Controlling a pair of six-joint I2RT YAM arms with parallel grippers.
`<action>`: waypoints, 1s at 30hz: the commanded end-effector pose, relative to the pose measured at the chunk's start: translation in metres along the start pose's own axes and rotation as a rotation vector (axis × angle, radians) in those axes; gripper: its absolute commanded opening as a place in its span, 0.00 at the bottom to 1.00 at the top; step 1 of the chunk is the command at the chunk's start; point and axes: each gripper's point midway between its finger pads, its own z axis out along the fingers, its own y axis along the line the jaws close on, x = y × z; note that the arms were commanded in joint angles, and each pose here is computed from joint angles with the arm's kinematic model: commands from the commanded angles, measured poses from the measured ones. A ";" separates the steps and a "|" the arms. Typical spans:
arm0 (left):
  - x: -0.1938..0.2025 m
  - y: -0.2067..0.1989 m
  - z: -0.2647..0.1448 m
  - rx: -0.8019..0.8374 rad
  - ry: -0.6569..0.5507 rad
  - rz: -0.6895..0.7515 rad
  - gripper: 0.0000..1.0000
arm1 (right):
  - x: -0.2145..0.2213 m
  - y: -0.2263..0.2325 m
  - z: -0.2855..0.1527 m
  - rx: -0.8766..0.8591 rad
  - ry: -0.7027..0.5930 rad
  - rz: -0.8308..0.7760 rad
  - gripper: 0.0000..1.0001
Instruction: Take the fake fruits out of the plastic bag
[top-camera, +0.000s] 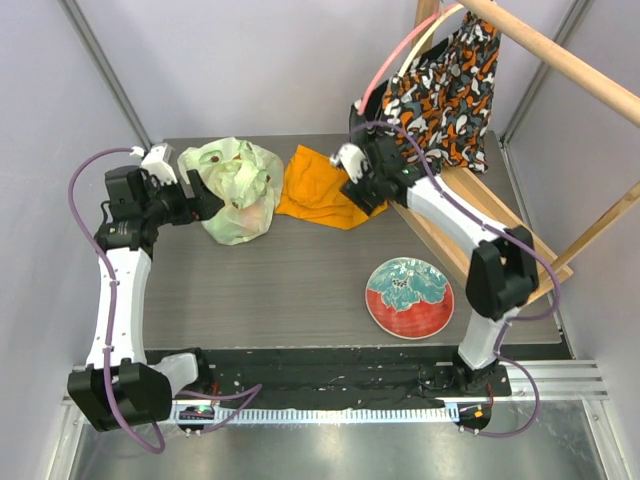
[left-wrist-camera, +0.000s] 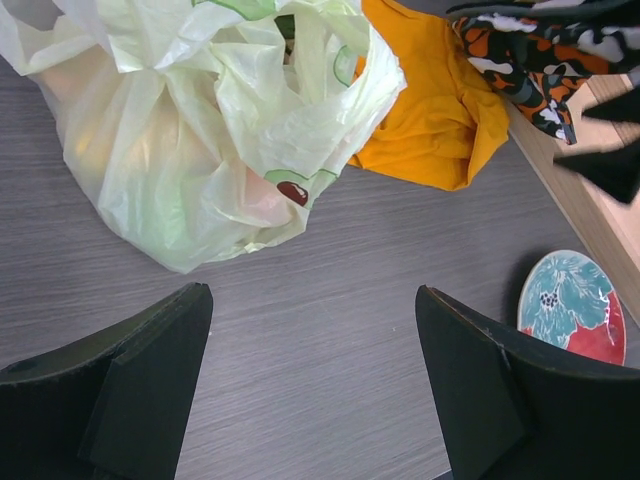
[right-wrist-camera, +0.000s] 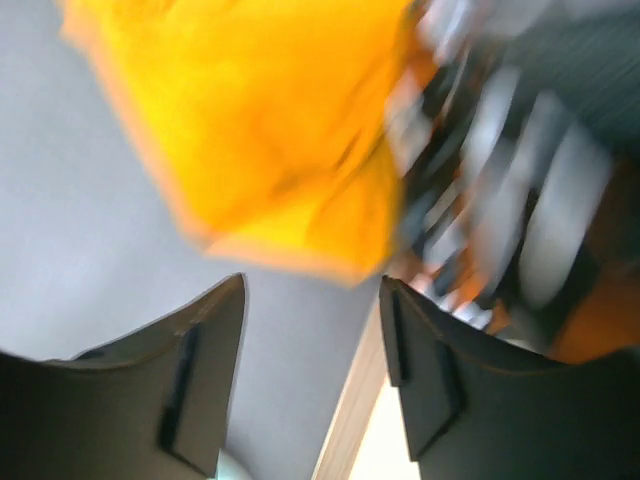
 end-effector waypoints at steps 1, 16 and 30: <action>-0.008 -0.025 -0.011 0.095 -0.048 0.029 0.88 | 0.104 0.072 -0.037 -0.275 0.195 -0.026 0.68; 0.053 -0.054 -0.004 0.299 0.146 0.035 0.84 | 0.196 0.103 -0.057 -0.410 0.387 -0.192 0.73; 0.080 -0.062 -0.009 0.297 0.220 0.105 0.84 | 0.191 0.108 -0.041 -0.679 0.393 -0.231 0.60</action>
